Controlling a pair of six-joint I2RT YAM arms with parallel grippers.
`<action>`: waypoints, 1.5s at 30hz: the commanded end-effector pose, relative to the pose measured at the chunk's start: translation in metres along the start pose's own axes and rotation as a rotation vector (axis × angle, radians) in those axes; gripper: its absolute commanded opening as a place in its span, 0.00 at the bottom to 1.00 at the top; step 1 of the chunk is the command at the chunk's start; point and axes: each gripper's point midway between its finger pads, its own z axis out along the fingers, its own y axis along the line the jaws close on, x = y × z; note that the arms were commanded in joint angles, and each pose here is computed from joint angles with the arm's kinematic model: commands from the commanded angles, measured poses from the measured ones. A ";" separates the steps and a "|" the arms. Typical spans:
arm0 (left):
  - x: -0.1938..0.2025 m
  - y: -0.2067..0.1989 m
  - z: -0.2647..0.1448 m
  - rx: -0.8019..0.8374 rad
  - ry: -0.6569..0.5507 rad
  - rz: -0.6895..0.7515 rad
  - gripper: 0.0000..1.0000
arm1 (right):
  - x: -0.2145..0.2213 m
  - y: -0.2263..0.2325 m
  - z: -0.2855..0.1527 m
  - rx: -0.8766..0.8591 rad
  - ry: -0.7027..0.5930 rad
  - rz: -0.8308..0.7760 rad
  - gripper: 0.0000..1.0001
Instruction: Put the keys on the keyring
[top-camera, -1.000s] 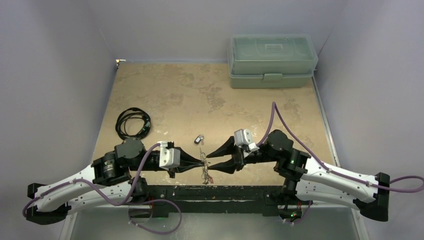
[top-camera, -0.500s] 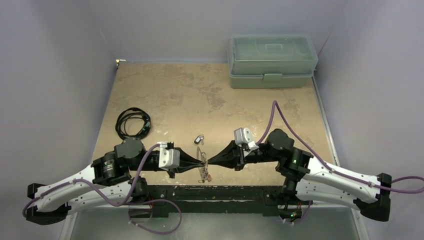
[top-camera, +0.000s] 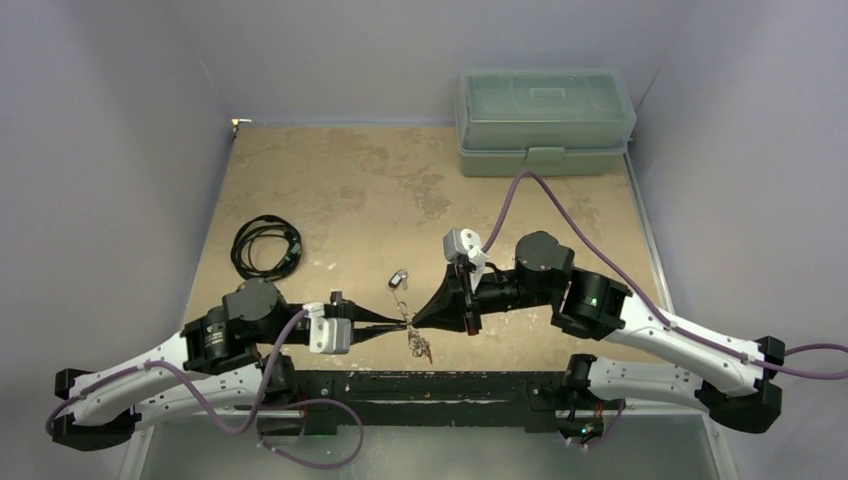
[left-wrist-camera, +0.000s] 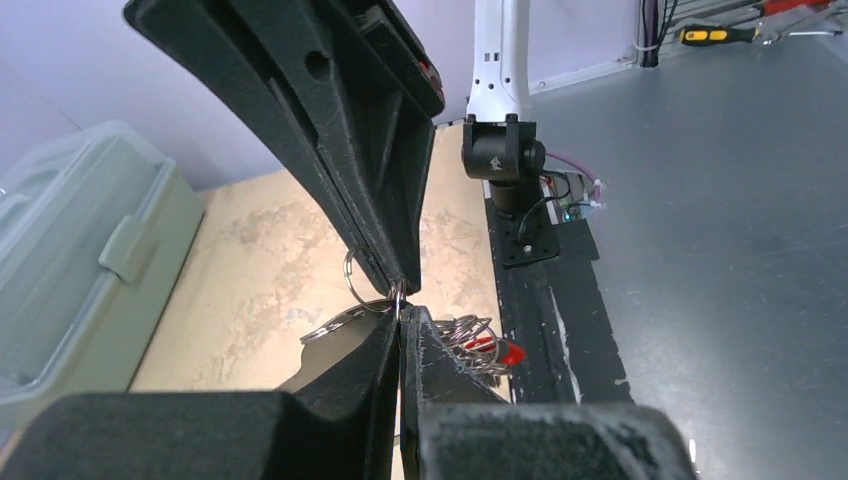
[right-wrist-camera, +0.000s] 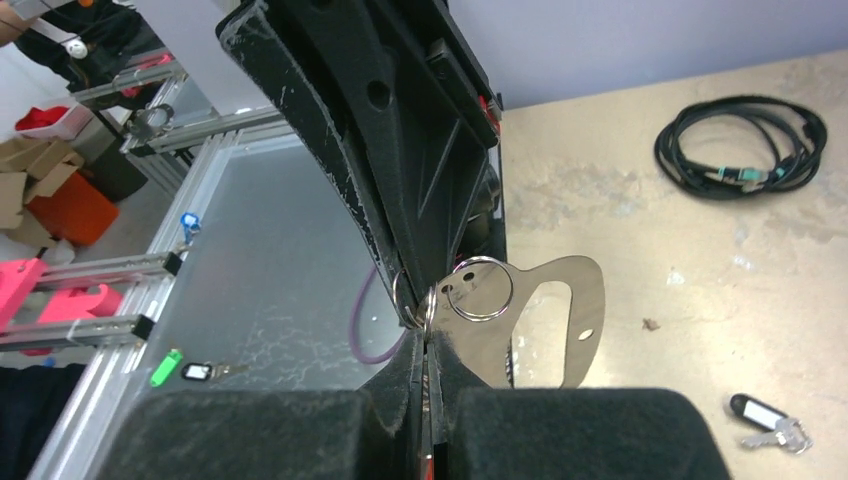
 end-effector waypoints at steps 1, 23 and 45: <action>0.011 0.006 0.002 -0.005 0.010 0.153 0.00 | -0.033 0.023 -0.008 -0.056 -0.023 0.071 0.00; -0.004 -0.001 -0.021 -0.012 -0.134 0.419 0.00 | -0.045 -0.034 0.001 0.241 -0.022 0.235 0.65; -0.027 -0.010 -0.025 -0.040 -0.334 0.257 0.00 | -0.041 0.009 -0.030 -0.021 -0.410 -0.456 0.53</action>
